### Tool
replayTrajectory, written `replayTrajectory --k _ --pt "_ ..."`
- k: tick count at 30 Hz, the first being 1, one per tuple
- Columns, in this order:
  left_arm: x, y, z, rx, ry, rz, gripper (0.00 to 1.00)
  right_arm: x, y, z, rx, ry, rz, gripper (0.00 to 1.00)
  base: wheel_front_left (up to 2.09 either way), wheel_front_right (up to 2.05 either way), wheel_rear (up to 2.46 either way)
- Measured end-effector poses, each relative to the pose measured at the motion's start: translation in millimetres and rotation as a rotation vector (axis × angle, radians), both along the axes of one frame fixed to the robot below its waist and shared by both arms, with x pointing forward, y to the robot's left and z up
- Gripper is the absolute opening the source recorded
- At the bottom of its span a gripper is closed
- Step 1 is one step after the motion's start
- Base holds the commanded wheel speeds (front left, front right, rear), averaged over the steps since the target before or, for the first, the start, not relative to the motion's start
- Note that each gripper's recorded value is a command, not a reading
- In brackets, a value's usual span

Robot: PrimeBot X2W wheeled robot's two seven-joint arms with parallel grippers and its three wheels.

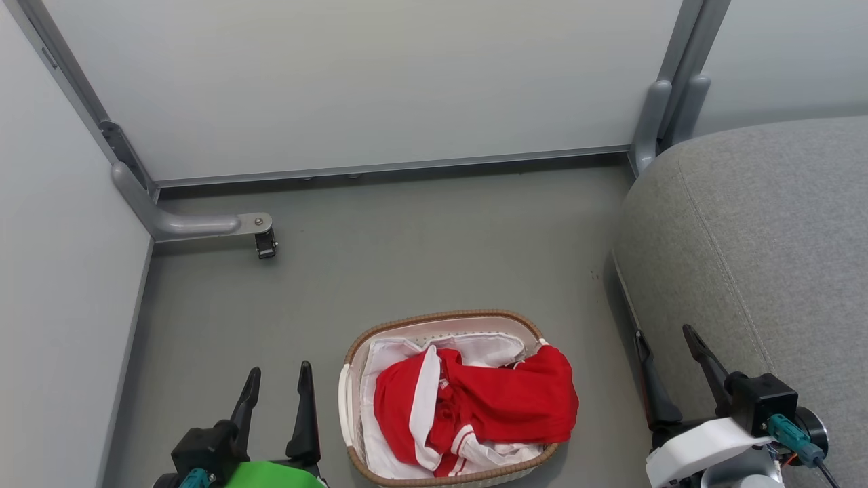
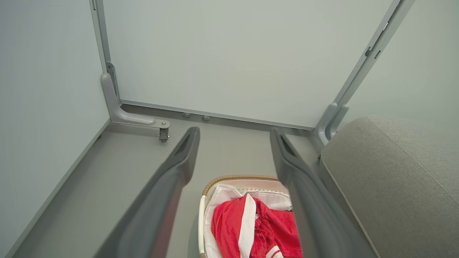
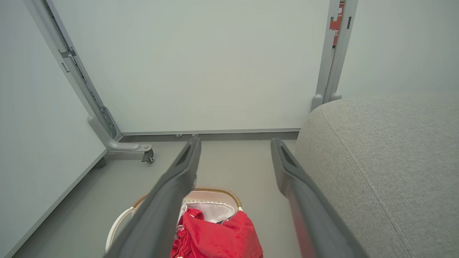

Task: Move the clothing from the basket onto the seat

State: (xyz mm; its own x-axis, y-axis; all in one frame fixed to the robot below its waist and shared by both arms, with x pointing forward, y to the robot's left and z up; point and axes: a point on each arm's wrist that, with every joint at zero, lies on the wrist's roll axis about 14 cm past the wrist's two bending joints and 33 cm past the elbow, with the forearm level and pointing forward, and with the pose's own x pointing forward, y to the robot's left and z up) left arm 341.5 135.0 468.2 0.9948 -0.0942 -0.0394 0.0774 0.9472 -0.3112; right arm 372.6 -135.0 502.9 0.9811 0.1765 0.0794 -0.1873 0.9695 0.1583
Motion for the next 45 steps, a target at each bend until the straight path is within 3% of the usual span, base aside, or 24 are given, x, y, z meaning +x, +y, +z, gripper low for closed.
replayTrajectory --k 26,36,45 --pt "5 -3 -9 0.005 0.029 -0.013 1.00 7 -4 -5 -0.003 0.013 -0.011 1.00 0.00 0.00 0.00" --pt "53 -29 -16 0.098 0.020 -0.127 1.00 43 -14 -3 -0.029 -0.014 -0.041 1.00 0.00 0.00 0.00" --pt "106 -56 -87 0.226 0.173 -0.290 1.00 91 -8 -20 -0.036 -0.012 -0.023 1.00 0.00 0.00 0.00"
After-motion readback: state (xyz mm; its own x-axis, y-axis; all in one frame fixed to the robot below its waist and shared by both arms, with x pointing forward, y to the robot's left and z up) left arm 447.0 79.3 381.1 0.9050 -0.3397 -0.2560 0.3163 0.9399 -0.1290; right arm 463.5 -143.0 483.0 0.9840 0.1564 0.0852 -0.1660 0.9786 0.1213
